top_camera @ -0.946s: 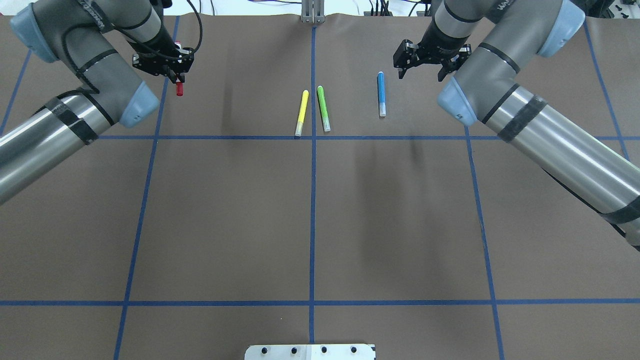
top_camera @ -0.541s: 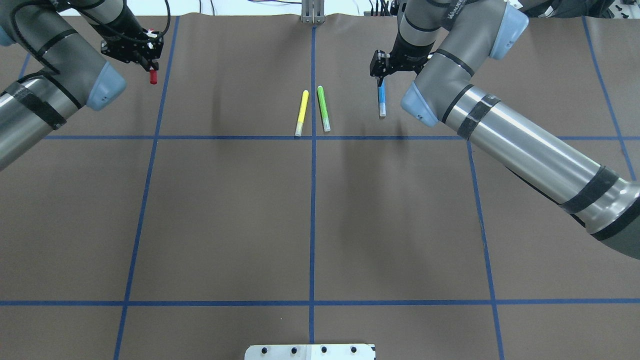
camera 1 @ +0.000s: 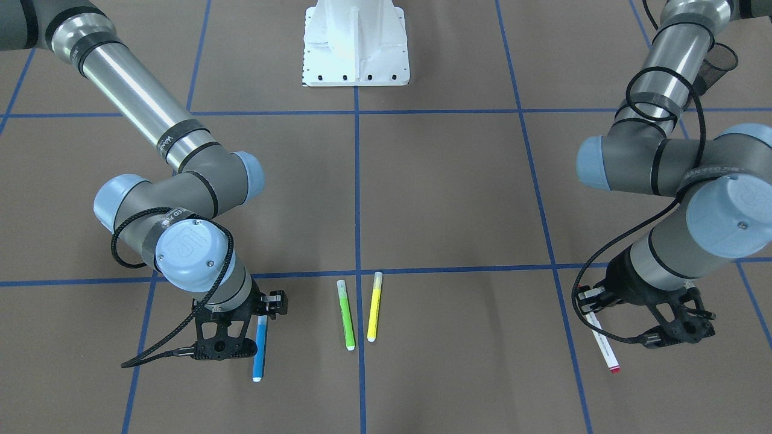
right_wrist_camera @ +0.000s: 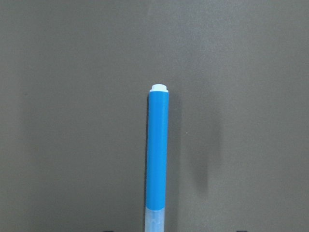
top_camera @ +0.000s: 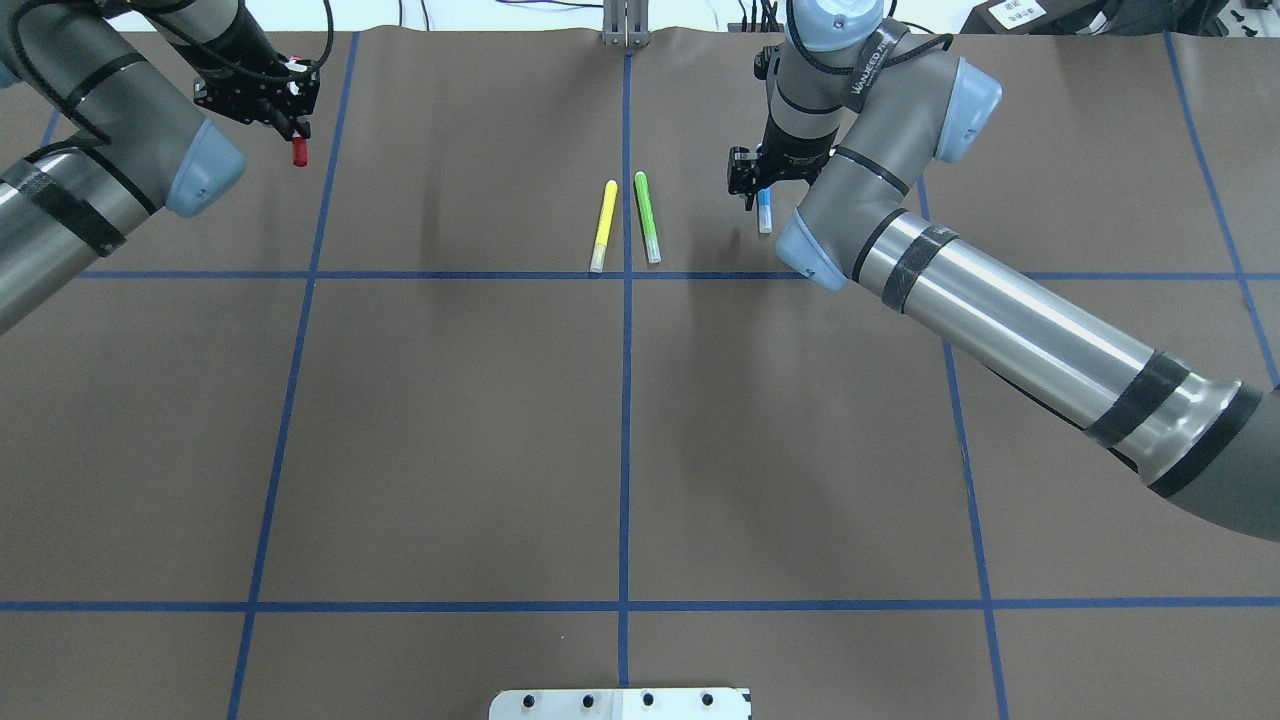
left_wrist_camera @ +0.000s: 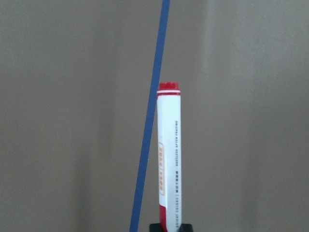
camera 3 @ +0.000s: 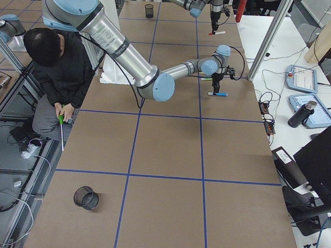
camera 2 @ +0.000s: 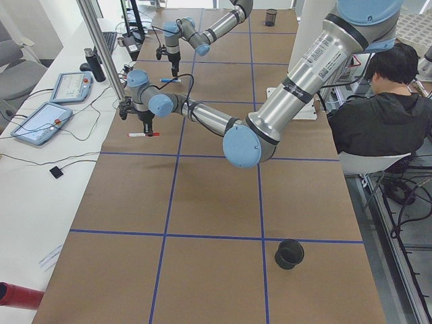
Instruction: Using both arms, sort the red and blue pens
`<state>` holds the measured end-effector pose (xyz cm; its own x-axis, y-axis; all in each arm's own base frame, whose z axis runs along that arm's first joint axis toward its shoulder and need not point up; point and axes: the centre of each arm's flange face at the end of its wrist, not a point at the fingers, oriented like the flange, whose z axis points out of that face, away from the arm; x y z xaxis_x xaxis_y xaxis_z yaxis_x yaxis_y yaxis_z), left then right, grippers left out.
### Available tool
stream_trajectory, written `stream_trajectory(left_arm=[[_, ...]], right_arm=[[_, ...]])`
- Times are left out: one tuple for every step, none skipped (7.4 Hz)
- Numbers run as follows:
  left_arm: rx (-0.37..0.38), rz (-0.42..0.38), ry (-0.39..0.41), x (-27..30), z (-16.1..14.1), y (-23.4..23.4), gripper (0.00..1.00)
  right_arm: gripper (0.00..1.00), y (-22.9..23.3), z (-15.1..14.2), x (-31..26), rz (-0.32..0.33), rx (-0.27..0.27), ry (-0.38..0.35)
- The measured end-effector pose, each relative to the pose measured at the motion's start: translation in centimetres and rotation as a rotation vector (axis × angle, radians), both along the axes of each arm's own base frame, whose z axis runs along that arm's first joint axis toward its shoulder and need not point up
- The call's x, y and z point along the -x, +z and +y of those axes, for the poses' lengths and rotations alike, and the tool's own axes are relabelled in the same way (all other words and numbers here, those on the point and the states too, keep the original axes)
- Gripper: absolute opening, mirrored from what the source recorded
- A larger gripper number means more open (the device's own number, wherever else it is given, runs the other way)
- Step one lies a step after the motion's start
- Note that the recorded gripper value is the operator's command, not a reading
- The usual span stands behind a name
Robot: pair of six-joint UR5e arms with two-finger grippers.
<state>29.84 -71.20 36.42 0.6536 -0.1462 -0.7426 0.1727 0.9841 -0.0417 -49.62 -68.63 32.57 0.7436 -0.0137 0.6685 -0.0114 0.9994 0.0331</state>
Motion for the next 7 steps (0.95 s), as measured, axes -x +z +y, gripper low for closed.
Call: stream_trajectory(left_arm=[[0.001, 0.0, -0.004, 0.3, -0.1, 0.0, 0.0], [0.002, 0.001, -0.008, 0.7, -0.2, 0.1, 0.0], [0.003, 0.001, -0.01, 0.9, -0.1, 0.3, 0.0], [0.002, 0.002, -0.009, 1.1, 0.2, 0.5, 0.0], [0.006, 0.006, -0.006, 1.3, 0.5, 0.9, 0.0], [0.014, 0.014, -0.002, 1.7, 1.0, 1.3, 0.0], [0.017, 0.021, 0.001, 2.2, 1.7, 1.8, 0.0]], right_arm=[[0.69, 0.3, 0.0, 0.3, 0.005, 0.003, -0.005], [0.69, 0.2, 0.0, 0.5, 0.007, 0.003, -0.008], [0.68, 0.2, 0.0, 0.9, 0.009, 0.005, -0.012], [0.67, 0.2, 0.0, 1.2, 0.011, 0.007, -0.016], [0.66, 0.3, 0.1, 1.5, 0.014, 0.008, -0.021], [0.64, 0.4, 0.2, 1.6, 0.015, 0.009, -0.024], [0.56, 0.4, 0.3, 1.7, 0.016, 0.009, -0.026]])
